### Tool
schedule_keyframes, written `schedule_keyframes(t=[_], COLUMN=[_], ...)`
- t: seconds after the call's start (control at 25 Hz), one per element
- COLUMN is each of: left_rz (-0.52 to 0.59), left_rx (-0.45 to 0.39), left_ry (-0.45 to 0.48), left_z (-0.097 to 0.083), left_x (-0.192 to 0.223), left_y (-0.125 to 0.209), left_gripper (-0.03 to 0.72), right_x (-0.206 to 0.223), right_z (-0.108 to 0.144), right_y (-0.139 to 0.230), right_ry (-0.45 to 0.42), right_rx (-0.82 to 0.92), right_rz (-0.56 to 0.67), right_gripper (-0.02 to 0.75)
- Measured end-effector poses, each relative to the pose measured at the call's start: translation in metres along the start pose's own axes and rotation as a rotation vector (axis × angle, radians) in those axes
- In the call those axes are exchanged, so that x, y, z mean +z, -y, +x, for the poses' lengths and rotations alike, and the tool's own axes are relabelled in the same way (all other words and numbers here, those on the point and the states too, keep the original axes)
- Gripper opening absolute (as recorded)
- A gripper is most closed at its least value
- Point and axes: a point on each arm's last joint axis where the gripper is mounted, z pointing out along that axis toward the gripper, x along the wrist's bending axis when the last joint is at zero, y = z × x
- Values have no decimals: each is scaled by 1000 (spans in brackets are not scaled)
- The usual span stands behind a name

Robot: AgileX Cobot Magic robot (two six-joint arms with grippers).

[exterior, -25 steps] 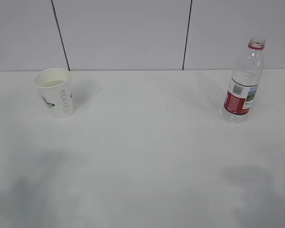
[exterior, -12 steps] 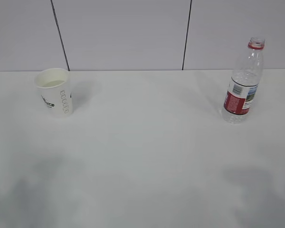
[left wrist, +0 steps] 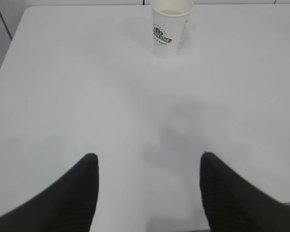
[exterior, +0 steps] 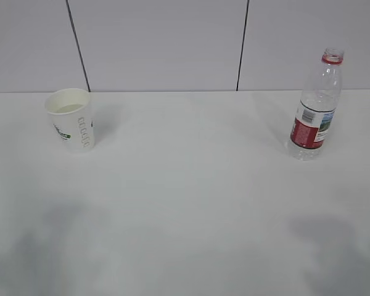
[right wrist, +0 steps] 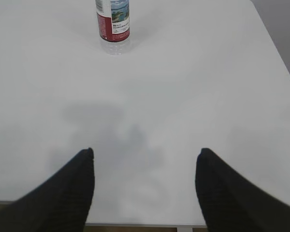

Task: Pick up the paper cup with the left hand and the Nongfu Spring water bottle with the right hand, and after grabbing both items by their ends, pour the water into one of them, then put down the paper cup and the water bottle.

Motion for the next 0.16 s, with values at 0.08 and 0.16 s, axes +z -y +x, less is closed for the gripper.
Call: schedule_keyframes(t=[0.08,0.16], left_rz=[0,0], left_rx=[0,0], left_ry=[0,0], left_z=[0,0], left_x=[0,0], left_y=[0,0], left_gripper=[483,482], right_x=[0,0], right_z=[0,0], right_y=[0,0], right_ry=[0,0], right_rx=[0,0], right_rz=[0,0], right_gripper=[496,495])
